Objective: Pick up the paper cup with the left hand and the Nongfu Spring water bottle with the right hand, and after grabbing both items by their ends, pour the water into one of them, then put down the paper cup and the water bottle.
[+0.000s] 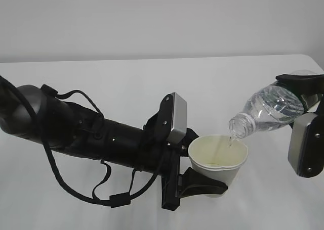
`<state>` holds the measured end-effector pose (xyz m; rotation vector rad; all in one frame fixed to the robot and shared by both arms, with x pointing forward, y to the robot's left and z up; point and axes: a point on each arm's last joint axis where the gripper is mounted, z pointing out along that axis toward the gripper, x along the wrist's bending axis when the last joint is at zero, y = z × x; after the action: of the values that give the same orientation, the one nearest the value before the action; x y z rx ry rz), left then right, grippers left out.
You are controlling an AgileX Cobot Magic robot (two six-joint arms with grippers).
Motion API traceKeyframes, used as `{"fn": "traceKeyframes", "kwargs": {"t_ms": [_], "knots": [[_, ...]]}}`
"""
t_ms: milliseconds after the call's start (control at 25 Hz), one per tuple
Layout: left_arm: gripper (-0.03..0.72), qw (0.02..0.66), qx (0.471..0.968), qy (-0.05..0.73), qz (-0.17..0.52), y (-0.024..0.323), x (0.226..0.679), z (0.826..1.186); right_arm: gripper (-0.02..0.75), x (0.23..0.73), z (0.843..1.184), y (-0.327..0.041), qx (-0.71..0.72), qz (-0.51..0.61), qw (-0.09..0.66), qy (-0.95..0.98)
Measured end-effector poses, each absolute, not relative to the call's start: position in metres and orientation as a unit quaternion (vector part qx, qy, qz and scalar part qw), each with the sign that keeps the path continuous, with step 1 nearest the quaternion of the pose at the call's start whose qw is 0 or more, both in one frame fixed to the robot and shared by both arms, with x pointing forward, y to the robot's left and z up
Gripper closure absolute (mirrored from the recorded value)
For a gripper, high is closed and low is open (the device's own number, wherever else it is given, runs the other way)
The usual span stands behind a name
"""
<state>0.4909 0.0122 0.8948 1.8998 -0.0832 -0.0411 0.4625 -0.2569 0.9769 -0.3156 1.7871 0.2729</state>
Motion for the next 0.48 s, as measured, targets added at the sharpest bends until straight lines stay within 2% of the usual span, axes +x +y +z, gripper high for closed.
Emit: {"fn": "traceKeyframes", "kwargs": {"t_ms": [480], "knots": [[0.241, 0.581, 0.813, -0.036, -0.018, 0.0122, 0.4909, 0.8948, 0.316, 0.4625, 0.9769, -0.2569, -0.137, 0.118, 0.608, 0.773]]}}
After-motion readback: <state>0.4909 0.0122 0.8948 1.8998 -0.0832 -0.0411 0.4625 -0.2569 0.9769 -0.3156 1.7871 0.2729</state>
